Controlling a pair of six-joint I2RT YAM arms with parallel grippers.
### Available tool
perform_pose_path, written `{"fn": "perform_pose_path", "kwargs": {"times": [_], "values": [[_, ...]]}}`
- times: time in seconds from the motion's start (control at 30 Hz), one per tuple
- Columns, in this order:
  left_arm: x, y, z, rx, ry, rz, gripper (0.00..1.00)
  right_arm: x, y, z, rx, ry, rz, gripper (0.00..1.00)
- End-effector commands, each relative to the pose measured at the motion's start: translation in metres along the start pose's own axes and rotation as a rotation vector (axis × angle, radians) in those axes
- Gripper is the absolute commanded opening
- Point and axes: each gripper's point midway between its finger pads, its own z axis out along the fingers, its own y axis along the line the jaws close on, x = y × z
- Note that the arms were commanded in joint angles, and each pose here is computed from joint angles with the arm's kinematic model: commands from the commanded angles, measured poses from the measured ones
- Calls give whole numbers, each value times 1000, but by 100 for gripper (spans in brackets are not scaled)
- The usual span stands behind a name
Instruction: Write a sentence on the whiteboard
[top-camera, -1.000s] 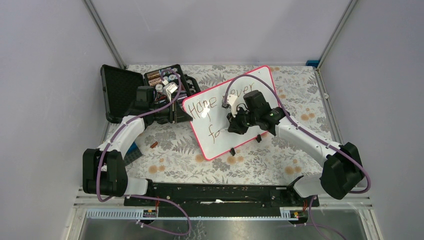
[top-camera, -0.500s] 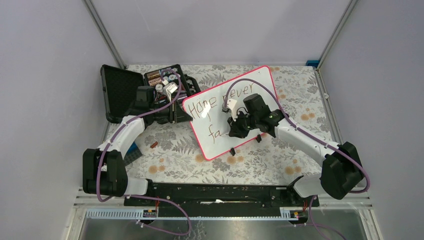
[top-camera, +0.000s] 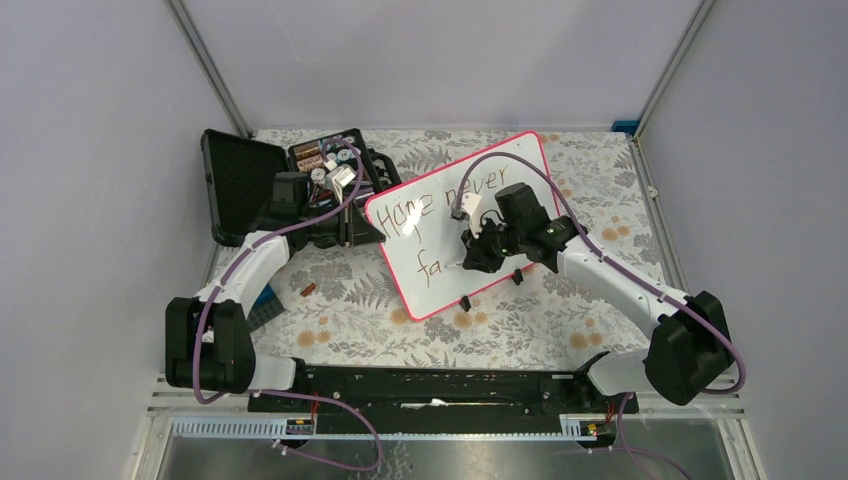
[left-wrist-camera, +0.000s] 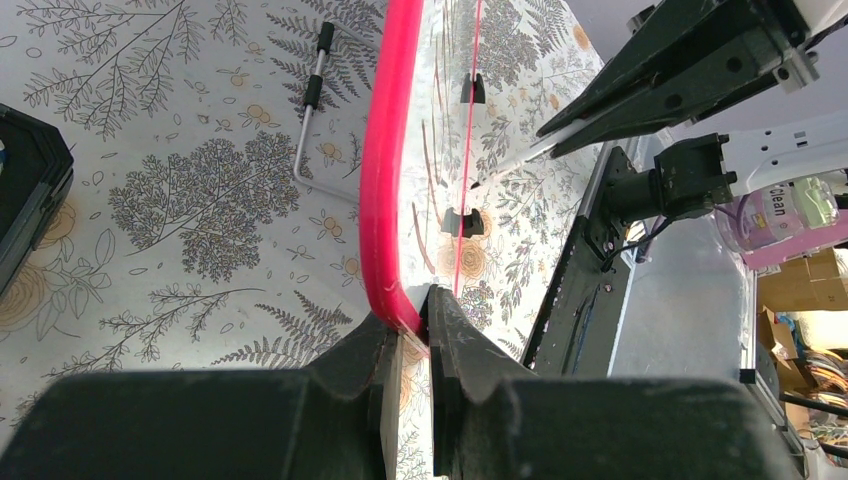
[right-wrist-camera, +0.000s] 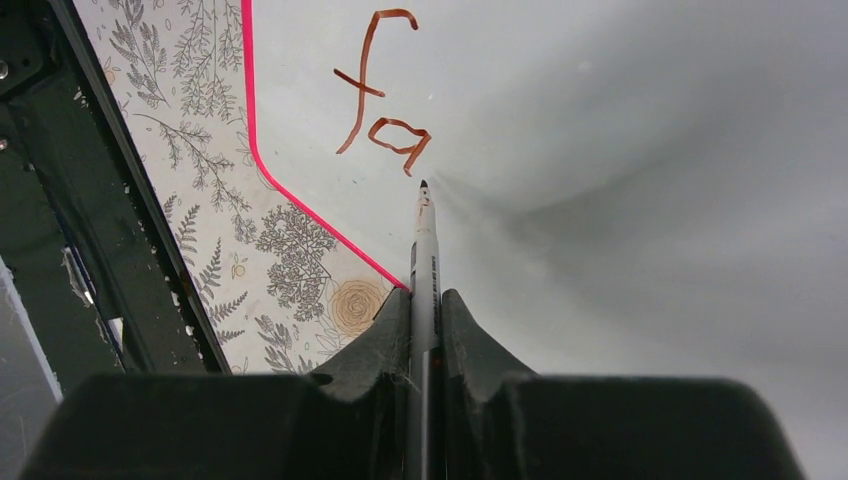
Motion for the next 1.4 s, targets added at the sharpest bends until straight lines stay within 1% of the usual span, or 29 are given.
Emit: {"fn": "perform_pose_path", "kwargs": {"times": [0.0,0.23,0.43,1.37], "values": [[-8,2,2,-15,0,118,0,-26,-4,-21,6,-80,-12,0],[-8,2,3,-17,2,122,0,-26,-11,-26,1,-99,32,0],[-8,2,3,-16,2,122,0,-20,-11,-22,7,-102,58,0],[-8,1,5,-12,11,122,0,-16,-23,-11,46,-86,71,0]]}}
